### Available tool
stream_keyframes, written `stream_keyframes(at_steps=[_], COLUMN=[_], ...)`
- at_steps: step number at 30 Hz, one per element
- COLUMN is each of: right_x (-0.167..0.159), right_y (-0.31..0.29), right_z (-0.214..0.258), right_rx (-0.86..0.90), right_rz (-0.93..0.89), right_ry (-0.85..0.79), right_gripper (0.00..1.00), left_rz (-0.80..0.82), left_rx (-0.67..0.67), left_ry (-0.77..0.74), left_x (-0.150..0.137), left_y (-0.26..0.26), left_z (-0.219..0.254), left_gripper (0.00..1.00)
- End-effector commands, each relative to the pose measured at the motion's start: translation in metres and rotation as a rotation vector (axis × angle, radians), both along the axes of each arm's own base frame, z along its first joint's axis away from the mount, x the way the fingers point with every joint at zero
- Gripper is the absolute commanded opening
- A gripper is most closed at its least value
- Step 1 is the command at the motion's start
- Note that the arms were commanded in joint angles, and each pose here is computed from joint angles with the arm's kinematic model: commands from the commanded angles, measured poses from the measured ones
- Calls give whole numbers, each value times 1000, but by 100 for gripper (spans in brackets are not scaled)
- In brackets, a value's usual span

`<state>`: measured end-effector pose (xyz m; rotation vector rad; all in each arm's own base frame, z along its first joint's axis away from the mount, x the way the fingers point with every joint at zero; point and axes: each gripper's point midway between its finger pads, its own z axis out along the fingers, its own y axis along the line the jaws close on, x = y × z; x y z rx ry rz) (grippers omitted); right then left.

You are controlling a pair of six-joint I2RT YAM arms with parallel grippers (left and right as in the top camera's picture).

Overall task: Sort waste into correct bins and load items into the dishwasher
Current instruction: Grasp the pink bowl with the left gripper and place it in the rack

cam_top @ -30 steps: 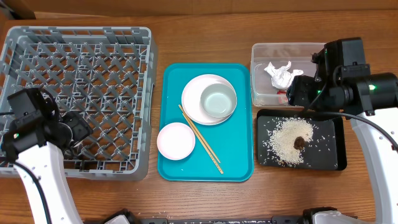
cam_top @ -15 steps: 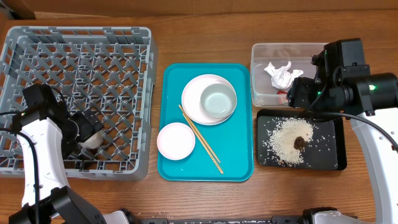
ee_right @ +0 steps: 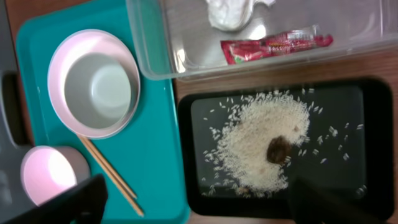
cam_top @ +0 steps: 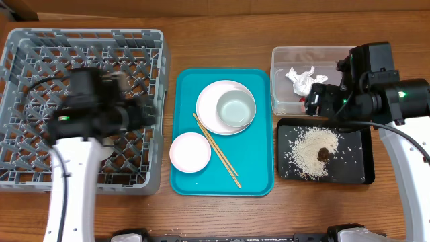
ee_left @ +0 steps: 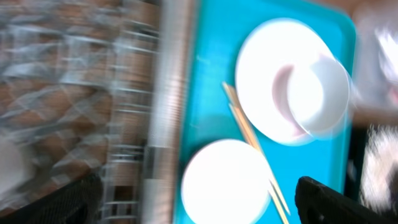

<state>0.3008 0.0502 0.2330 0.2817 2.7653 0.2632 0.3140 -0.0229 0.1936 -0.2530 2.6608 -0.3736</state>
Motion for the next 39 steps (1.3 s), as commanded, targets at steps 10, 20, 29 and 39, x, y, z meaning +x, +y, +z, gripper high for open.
stream_keyframes(at_steps=[10,20,29,39], right_x=[-5,-7,-7,-7], right_y=[-7,-7,-7,-7], right_z=[4,3,3,3], right_rx=[-38,-39,-39,-39], right_rz=[14,15,15,15], right_ry=[5,16,16,16], right_gripper=[100,100,100,100], left_rz=[-538,-603,-491,-482], left_rx=[213,298,309,188], left_ry=[239,499,353,-58], left_x=[-37,-63,-33,25], left_y=[-149,-155,-147,-107], left_z=[-90,-163,-98,45], left_gripper=[85,4,4,4])
